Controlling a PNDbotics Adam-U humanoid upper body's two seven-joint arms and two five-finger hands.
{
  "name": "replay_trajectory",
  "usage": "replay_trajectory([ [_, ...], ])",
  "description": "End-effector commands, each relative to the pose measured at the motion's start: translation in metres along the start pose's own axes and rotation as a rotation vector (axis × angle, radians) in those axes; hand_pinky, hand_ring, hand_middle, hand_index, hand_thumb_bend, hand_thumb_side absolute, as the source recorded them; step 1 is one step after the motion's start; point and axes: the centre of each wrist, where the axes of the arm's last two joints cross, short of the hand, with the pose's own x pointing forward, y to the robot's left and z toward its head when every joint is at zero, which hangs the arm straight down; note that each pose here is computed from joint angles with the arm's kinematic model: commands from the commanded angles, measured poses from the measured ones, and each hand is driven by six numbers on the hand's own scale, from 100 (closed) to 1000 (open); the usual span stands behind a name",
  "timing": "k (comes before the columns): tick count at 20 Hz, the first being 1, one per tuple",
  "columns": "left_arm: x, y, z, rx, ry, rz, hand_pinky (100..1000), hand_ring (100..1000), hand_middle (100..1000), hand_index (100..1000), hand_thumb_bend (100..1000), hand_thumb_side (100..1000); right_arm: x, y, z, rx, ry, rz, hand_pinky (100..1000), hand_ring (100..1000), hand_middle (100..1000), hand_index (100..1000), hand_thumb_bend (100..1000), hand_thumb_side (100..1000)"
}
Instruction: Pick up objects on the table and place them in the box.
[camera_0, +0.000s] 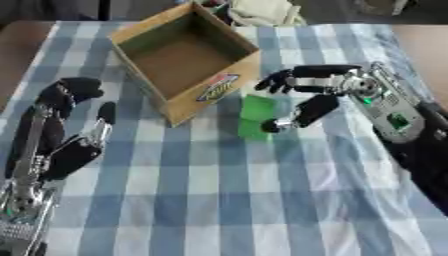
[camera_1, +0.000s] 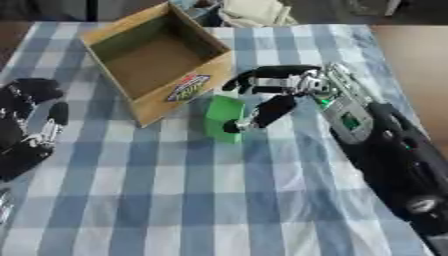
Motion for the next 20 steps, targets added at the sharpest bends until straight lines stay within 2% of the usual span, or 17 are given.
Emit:
replay_trajectory([
  [1,0.005,0.001,-0.003,-0.003,-0.023,-0.003,848,716,688,722,306,330,-0.001,-0.009,0.002,-0.023,0.023,0.024,878,923,944,1000,472,730],
  [13,0.004,0.001,-0.003,-0.004,-0.021,0.000,847,714,688,721,306,333,-0.015,0.002,-0.007,-0.023,0.090,0.020,882,923,940,980,473,716],
  [20,0.004,0.001,-0.002,-0.004,-0.020,-0.001,847,714,688,721,307,333,-0.016,0.004,-0.008,-0.028,0.100,0.037,887,924,939,899,463,682],
])
